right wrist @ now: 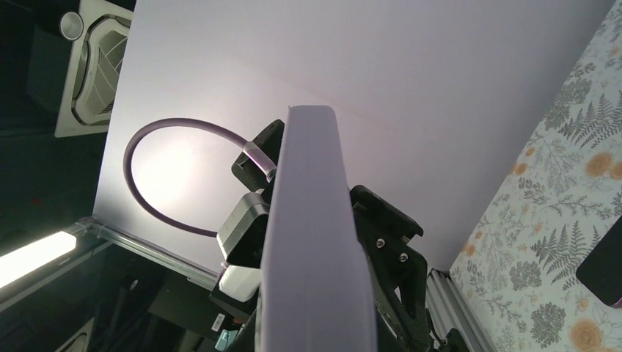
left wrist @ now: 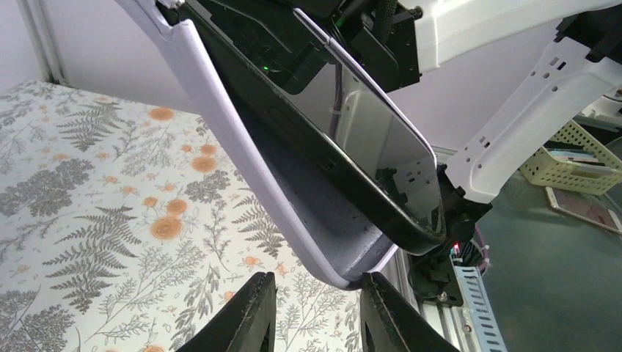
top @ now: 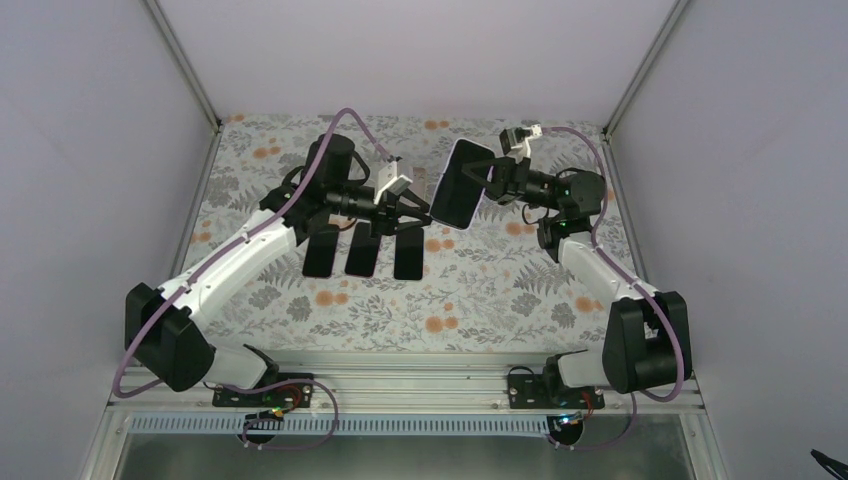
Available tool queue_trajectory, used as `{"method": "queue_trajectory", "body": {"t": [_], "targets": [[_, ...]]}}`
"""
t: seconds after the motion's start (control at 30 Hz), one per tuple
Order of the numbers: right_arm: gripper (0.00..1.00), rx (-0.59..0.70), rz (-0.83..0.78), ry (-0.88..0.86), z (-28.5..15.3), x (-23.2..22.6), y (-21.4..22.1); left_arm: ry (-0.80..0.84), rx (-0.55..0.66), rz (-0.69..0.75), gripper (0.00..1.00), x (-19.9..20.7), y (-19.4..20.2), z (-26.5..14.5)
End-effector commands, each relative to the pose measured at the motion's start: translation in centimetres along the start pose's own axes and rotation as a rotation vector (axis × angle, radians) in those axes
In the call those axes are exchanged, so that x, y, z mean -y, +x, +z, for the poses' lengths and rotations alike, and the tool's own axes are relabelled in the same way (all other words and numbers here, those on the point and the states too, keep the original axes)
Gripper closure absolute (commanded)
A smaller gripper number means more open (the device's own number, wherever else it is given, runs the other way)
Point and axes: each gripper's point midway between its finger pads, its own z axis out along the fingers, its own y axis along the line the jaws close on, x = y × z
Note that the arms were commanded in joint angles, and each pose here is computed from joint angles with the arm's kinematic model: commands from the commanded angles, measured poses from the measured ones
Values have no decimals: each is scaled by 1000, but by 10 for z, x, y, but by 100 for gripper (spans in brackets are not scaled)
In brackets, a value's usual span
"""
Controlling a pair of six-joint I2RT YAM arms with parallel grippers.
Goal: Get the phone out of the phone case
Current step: Remove the phone case from the phone.
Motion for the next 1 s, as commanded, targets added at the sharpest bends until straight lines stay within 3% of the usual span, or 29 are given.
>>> {"method": "queue_trajectory", "body": {"t": [0.0,0.2,0.43,0.97], "targets": [[97,-124,-41,-102,9,-58,35,-323,-117,-58,71,-77,42,-2],[97,-134,-75,-102,9,-58,38,-280,-63,-129,71,-78,31,-8],[97,-219,-221,-88,16,-56,57,-168,-14,-198,71,-67,21,-2],[97,-336,-357,-3,36,-25,66,45,77,-204,70,-26,-6,-11]]}}
